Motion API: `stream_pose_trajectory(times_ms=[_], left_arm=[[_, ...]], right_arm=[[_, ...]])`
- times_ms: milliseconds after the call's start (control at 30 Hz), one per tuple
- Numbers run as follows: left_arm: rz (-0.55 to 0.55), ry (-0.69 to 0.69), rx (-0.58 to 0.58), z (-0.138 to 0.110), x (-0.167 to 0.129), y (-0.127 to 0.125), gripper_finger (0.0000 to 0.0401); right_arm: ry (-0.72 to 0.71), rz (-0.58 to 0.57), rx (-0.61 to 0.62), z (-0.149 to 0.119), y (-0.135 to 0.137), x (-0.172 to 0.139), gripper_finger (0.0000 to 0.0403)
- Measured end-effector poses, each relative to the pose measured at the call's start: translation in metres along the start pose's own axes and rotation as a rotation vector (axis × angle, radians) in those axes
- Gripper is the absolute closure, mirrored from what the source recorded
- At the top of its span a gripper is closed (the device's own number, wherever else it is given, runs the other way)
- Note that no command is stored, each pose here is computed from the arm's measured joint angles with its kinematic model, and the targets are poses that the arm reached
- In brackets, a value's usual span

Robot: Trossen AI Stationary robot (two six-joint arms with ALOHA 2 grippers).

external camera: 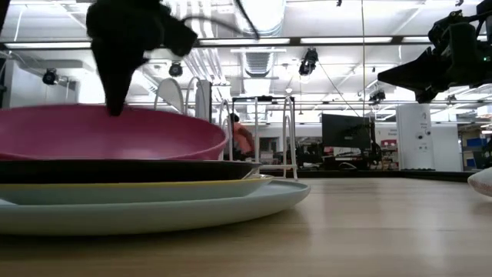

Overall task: Sort dishes
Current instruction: Put the pink plate into the dish rack

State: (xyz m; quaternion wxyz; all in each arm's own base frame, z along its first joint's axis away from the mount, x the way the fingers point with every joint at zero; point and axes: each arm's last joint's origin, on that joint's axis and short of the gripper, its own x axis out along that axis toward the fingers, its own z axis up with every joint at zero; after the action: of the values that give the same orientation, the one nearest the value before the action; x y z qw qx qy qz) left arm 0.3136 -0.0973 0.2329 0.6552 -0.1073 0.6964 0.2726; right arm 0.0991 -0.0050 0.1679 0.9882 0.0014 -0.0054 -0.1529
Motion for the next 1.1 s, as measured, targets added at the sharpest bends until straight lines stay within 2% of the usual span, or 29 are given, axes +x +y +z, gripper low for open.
stream_pose_trajectory(times_ms=[200,333,533,633,700,800,900,967,1100], left_arm=[[0.020,-0.190,0.064,0.006,-0.044,-0.001,0.0400],[0.082,-0.370,0.096,0.010,-0.075,0.004,0.0400],[0.333,-0.681,0.268,0.015,-0.114,0.011,0.0400],[0.482,-0.777,0.338,0.018,-0.129,0.016,0.0400],[0.576,-0.828,0.340,0.021,-0.137,0.021,0.0400],[0.699,-0.882,0.296,0.026,-0.146,0.029,0.0400],[0.763,-0.964,0.136,0.033,-0.155,0.040,0.0399],[0.742,-1.009,0.011,0.039,-0.161,0.049,0.0399],[0.634,-1.052,-0.205,0.050,-0.171,0.069,0.0400]], right_arm=[[0.000,0.000,0.000,0.000,0.000,0.000,0.0403],[0.000,0.000,0.000,0.000,0.000,0.000,0.0403],[0.000,0.000,0.000,0.000,0.000,0.000,0.0403],[0.000,0.000,0.000,0.000,0.000,0.000,0.0403],[0.000,0.000,0.000,0.000,0.000,0.000,0.0403],[0.000,0.000,0.000,0.000,0.000,0.000,0.0403],[0.000,0.000,0.000,0.000,0.000,0.000,0.0403],[0.000,0.000,0.000,0.000,0.000,0.000,0.0403],[0.000,0.000,0.000,0.000,0.000,0.000,0.0403]])
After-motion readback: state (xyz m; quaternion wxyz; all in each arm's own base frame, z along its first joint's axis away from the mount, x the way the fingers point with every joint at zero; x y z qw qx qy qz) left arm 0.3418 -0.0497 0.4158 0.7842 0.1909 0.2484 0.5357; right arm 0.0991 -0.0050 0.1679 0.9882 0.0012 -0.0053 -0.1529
